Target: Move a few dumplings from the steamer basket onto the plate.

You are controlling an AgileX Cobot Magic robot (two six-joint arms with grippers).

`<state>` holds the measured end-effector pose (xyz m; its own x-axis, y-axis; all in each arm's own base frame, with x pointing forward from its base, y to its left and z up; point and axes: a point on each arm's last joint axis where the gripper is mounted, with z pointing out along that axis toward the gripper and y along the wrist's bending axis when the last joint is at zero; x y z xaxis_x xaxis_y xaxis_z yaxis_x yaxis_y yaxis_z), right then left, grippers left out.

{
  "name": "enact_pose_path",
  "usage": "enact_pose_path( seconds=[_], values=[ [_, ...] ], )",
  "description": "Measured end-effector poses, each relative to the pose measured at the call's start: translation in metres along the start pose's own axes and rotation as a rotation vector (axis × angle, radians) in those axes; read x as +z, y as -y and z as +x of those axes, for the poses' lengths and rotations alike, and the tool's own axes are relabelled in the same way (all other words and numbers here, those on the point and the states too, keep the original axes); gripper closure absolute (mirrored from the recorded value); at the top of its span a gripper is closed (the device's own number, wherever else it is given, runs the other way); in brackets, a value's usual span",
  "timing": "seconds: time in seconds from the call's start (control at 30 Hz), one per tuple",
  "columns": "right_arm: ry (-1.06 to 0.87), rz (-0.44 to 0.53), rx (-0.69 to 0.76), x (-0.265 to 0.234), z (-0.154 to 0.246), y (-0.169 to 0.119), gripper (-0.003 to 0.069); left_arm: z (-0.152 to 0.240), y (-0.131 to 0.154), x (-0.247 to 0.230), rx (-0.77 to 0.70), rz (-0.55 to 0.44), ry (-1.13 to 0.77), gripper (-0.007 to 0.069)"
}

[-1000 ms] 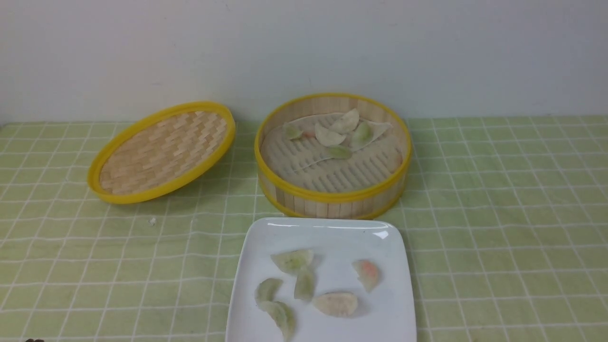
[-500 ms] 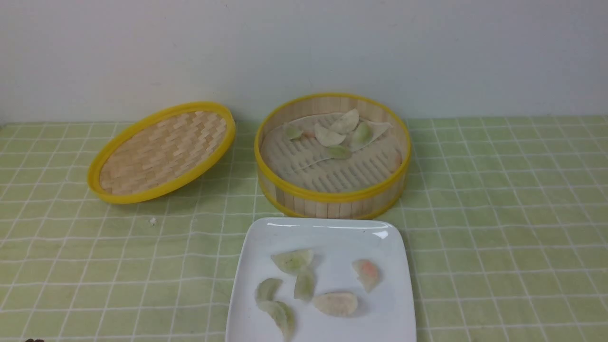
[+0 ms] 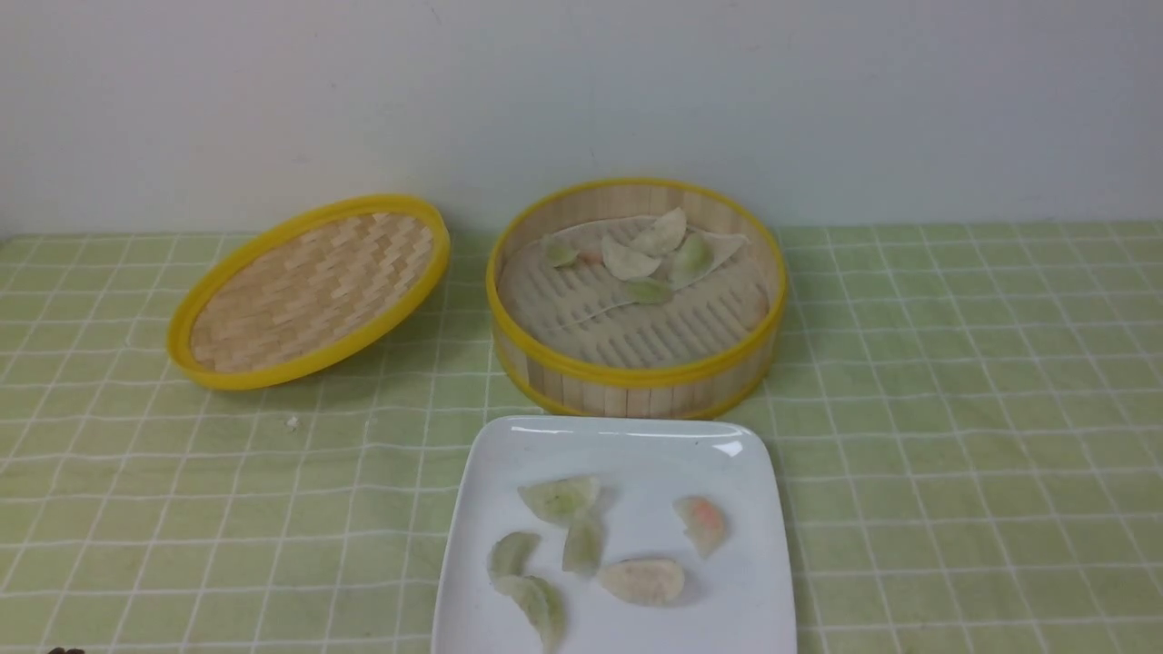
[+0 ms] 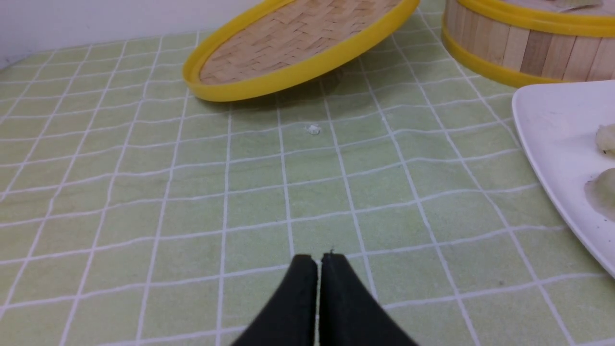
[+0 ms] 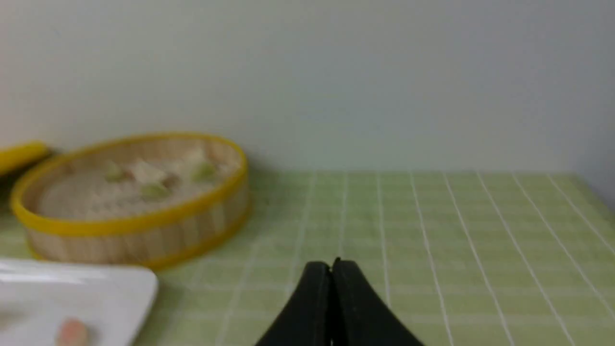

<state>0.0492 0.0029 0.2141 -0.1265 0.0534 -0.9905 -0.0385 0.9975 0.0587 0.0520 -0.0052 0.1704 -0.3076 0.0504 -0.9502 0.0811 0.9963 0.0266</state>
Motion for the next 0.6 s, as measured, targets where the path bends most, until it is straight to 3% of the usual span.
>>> enact_pose_path(
  seconds=[0.13, 0.6],
  values=[
    [-0.098, 0.058, 0.01, 0.009, 0.033, 0.005, 0.0673, 0.0, 0.0, 0.0, 0.0, -0.001, 0.002, 0.0631],
    [-0.094, 0.065, 0.009, 0.009, 0.033, 0.005, 0.0673, 0.0, 0.0, 0.0, 0.001, -0.003, 0.001, 0.0631]
  ],
)
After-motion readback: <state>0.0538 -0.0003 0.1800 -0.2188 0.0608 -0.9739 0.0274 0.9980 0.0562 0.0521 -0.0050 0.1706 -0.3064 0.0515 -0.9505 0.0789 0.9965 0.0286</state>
